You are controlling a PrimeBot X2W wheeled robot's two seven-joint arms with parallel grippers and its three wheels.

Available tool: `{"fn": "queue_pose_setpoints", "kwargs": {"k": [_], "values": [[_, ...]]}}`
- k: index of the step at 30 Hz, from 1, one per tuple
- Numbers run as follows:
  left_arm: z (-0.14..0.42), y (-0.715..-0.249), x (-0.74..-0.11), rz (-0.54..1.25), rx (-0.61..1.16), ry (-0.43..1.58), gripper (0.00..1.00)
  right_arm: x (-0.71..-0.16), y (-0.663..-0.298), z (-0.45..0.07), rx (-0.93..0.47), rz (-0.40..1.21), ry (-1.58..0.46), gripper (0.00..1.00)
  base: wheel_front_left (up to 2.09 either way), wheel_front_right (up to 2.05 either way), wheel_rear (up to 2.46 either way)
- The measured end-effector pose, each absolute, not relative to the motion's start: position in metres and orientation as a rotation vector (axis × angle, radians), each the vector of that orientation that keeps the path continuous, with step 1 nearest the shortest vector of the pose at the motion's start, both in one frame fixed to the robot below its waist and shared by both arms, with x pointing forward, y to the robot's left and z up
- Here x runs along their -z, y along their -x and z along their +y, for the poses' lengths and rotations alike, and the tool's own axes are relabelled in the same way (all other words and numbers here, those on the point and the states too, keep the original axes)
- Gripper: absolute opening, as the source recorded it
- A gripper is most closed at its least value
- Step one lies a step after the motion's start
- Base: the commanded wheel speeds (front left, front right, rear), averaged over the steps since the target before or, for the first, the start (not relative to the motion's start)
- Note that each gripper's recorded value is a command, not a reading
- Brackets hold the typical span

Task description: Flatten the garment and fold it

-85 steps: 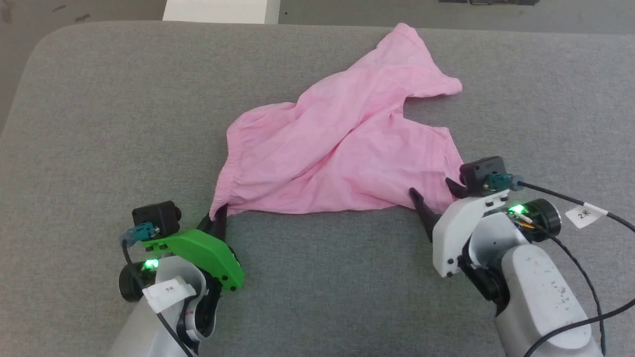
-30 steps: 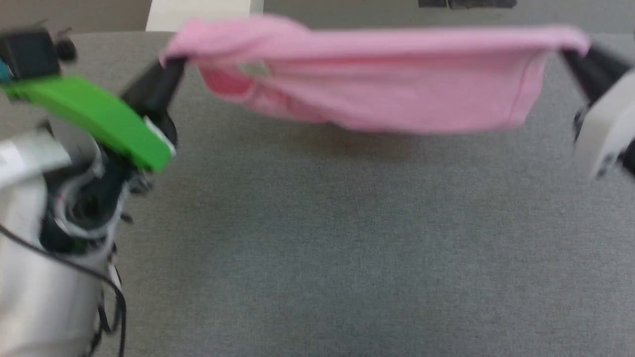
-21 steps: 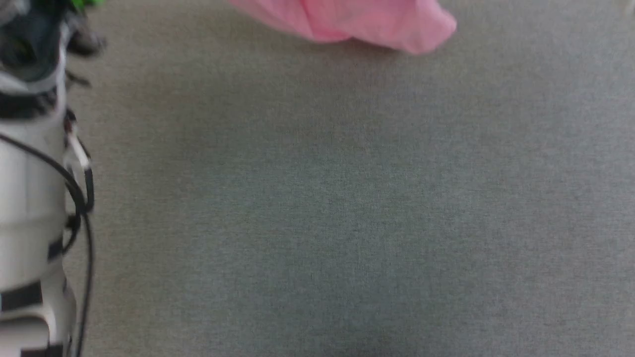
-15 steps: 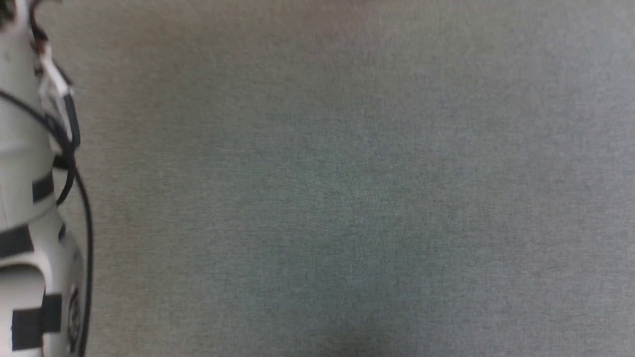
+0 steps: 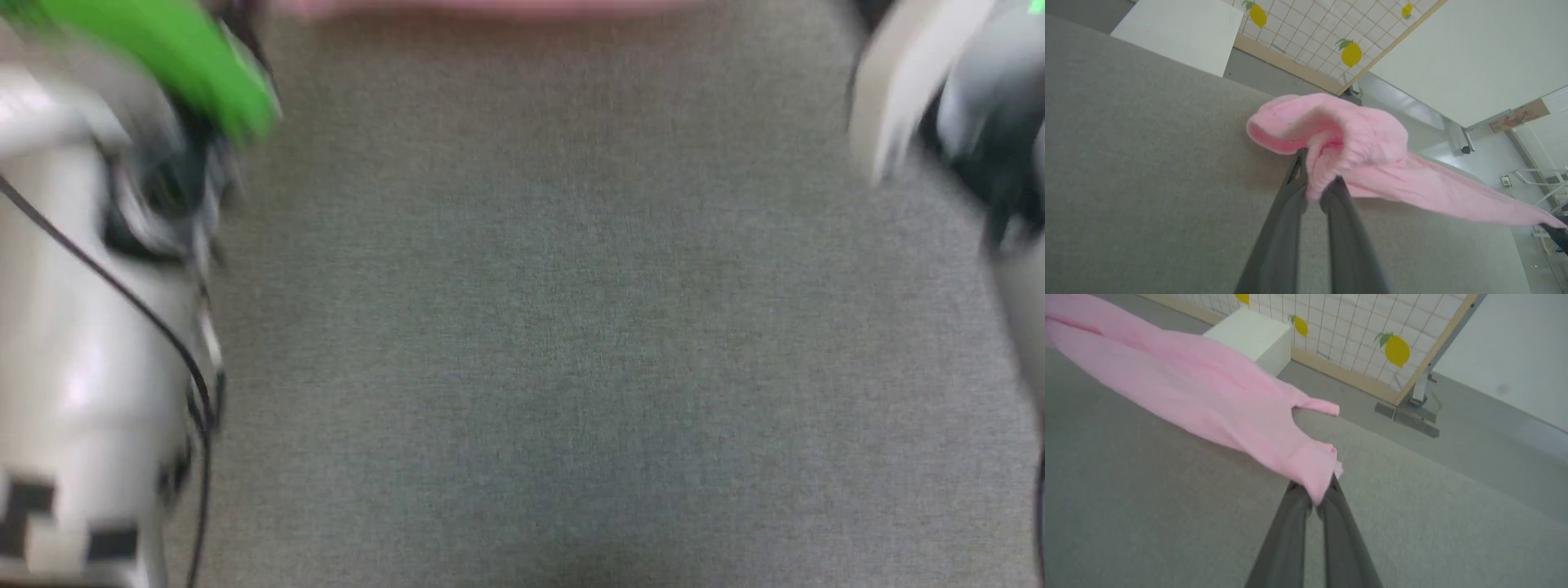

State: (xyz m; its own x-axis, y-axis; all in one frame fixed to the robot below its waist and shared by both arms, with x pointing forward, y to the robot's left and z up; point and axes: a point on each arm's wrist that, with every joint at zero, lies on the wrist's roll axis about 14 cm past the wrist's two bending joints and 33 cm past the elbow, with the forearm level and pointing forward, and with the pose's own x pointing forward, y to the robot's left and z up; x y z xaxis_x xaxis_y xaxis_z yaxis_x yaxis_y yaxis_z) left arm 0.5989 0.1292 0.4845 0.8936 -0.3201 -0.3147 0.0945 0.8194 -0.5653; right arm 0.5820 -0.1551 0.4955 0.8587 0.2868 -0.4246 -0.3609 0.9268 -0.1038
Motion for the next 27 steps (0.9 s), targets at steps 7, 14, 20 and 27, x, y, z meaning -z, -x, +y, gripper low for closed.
{"fn": "queue_pose_setpoints", "kwargs": {"k": [7,14,20,27], "values": [[0.113,-0.468,-0.402,0.783,0.292,0.533,0.0,-0.446,-0.477,-0.147,-0.408,0.631,0.027,0.0,0.0,0.0,0.0],[0.102,-0.373,-0.4,0.912,0.339,0.533,0.0,-0.438,-0.398,-0.165,-0.333,0.737,-0.038,0.0,0.0,0.0,0.0],[0.103,-0.335,-0.423,0.921,0.366,0.552,0.0,-0.425,-0.338,-0.185,-0.245,0.896,-0.035,0.0,0.0,0.0,0.0],[0.104,-0.31,-0.454,0.897,0.374,0.615,0.0,-0.436,-0.311,-0.184,-0.214,0.942,-0.056,0.0,0.0,0.0,0.0]]}}
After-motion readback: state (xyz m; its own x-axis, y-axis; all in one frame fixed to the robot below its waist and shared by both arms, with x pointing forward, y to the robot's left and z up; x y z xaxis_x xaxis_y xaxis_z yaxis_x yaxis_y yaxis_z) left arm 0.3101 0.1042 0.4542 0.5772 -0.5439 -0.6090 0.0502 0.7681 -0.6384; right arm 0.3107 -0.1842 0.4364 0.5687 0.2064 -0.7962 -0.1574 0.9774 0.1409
